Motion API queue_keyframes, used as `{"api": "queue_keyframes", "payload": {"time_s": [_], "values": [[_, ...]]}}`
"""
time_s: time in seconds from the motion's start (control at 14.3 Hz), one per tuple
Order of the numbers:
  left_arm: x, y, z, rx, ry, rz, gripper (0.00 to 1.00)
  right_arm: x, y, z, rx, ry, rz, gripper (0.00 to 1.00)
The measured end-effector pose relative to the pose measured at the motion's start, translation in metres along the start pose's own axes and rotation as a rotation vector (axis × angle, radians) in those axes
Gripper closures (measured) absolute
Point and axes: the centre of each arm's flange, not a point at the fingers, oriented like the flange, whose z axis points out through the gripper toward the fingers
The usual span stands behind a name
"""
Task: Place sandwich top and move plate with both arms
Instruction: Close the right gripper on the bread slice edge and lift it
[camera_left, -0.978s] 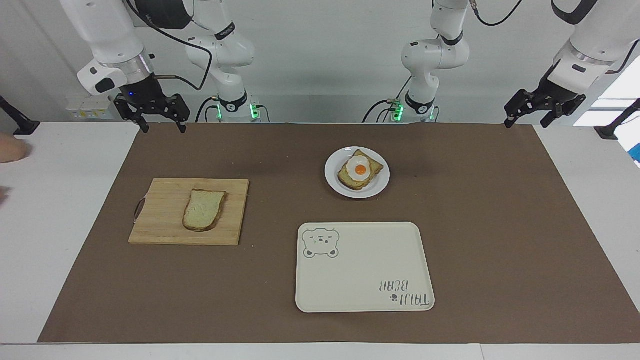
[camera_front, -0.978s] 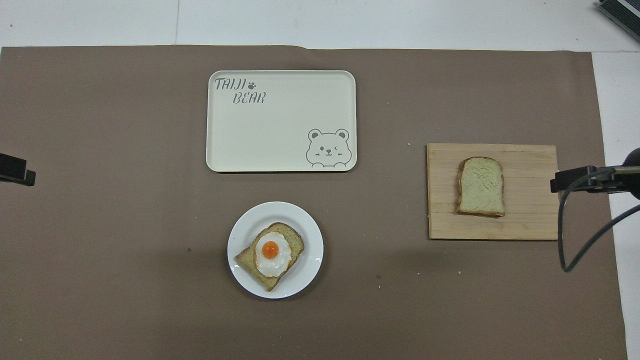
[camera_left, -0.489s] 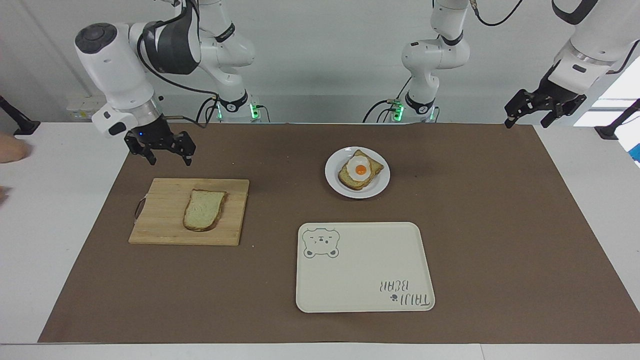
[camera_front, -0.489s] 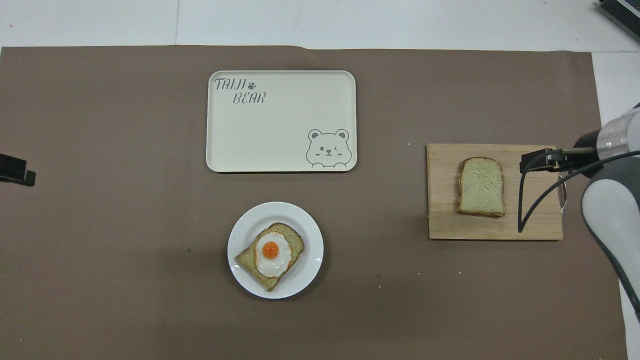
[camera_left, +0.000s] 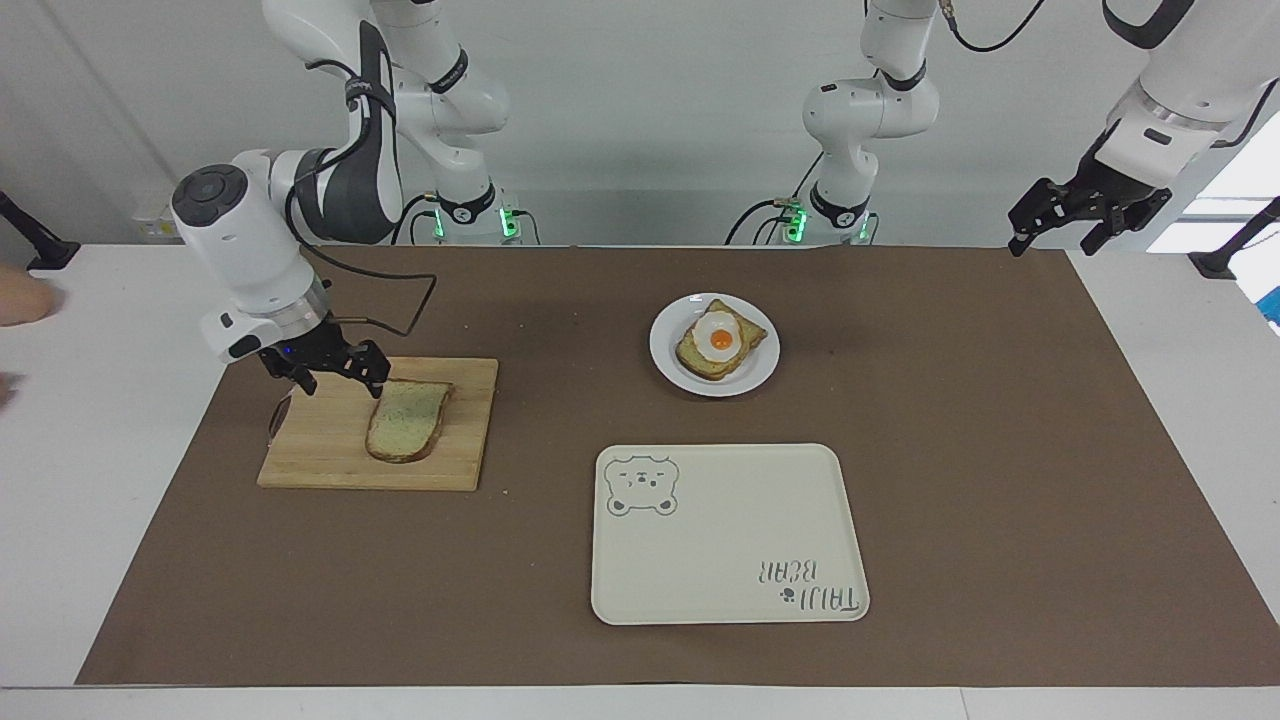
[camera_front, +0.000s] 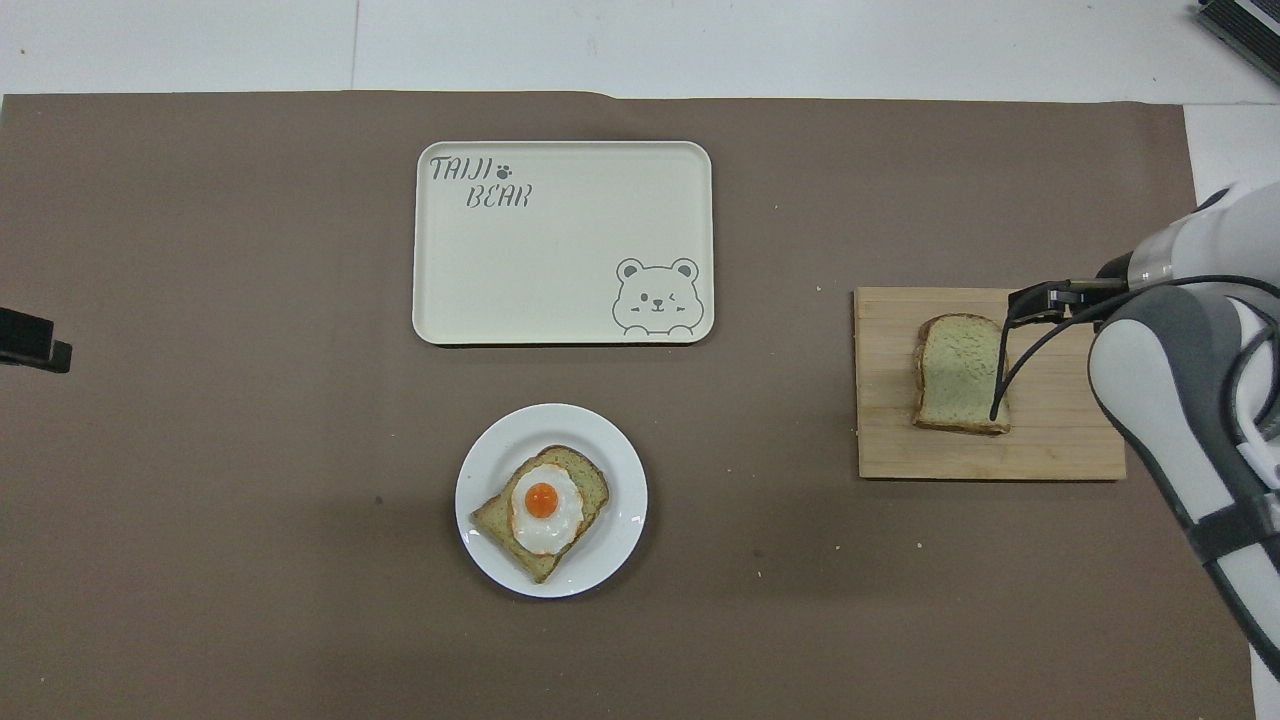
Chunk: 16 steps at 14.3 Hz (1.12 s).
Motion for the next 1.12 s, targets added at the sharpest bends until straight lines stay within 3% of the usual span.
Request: {"api": "queue_keyframes", "payload": {"time_s": [0.49, 0.91, 1.12], "values": [[0.000, 0.000, 0.000, 0.000, 0.000, 0.000, 0.00, -0.014, 0.019, 0.083, 0.007, -0.032, 0.039, 0.00], [0.000, 0.000, 0.000, 0.000, 0.000, 0.000, 0.00, -0.025, 0.018, 0.102, 0.015, -0.070, 0.027, 0.00], [0.000, 0.000, 0.000, 0.000, 0.000, 0.000, 0.00, -0.026, 0.018, 0.105, 0.023, -0.075, 0.021, 0.05]]}}
